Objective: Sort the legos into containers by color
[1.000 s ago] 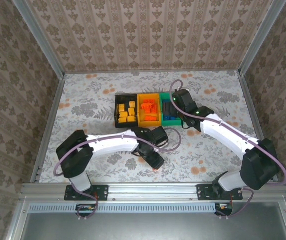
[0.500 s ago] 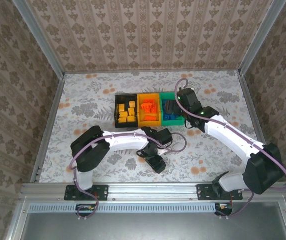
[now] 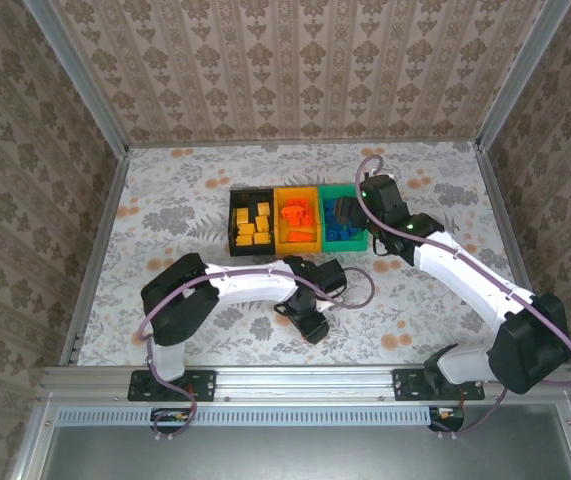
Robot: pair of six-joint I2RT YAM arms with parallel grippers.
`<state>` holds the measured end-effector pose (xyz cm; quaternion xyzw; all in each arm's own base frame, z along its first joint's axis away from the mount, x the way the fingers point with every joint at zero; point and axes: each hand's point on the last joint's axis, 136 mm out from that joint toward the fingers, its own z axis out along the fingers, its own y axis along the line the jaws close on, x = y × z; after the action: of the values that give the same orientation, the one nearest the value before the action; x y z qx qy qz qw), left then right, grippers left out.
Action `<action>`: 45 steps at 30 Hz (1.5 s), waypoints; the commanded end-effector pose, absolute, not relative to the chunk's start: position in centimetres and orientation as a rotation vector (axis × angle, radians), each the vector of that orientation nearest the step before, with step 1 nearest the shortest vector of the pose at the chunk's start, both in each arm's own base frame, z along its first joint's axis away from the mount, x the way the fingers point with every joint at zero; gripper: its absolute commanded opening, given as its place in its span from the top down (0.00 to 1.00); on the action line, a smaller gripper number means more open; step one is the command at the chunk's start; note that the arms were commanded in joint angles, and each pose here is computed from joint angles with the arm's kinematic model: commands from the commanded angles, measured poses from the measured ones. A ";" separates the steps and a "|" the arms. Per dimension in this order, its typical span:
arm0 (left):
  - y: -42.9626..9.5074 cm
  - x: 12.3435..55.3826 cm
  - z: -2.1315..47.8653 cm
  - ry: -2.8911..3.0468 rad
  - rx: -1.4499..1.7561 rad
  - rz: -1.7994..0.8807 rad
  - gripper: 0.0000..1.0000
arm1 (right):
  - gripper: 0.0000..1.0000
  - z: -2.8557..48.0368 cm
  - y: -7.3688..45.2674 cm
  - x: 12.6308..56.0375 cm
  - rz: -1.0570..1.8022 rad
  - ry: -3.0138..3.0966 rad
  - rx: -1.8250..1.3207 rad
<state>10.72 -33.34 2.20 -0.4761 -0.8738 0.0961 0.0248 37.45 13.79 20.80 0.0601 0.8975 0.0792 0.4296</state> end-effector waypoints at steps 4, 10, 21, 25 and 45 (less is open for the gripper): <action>-32.8 11.2 2.8 -2.741 -1.508 0.284 0.49 | 0.09 20.9 13.8 37.8 0.225 2.222 0.168; -32.6 13.0 4.7 -2.846 -1.493 0.314 0.52 | 0.09 21.0 13.7 37.8 0.228 2.219 0.174; -30.9 19.7 10.6 -3.212 -1.402 0.326 0.54 | 0.09 21.4 13.3 37.7 0.230 2.209 0.197; -30.1 23.6 13.8 -3.444 -1.239 0.438 0.54 | 0.09 21.5 13.1 37.6 0.228 2.207 0.202; -31.6 38.4 15.3 -3.733 -0.814 0.651 0.47 | 0.09 20.5 13.4 37.8 0.242 2.229 0.229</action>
<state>37.41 -30.64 14.86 -0.2062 -0.9010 0.1365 -0.3564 37.74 13.34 20.60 0.0822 0.8943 0.0870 0.4311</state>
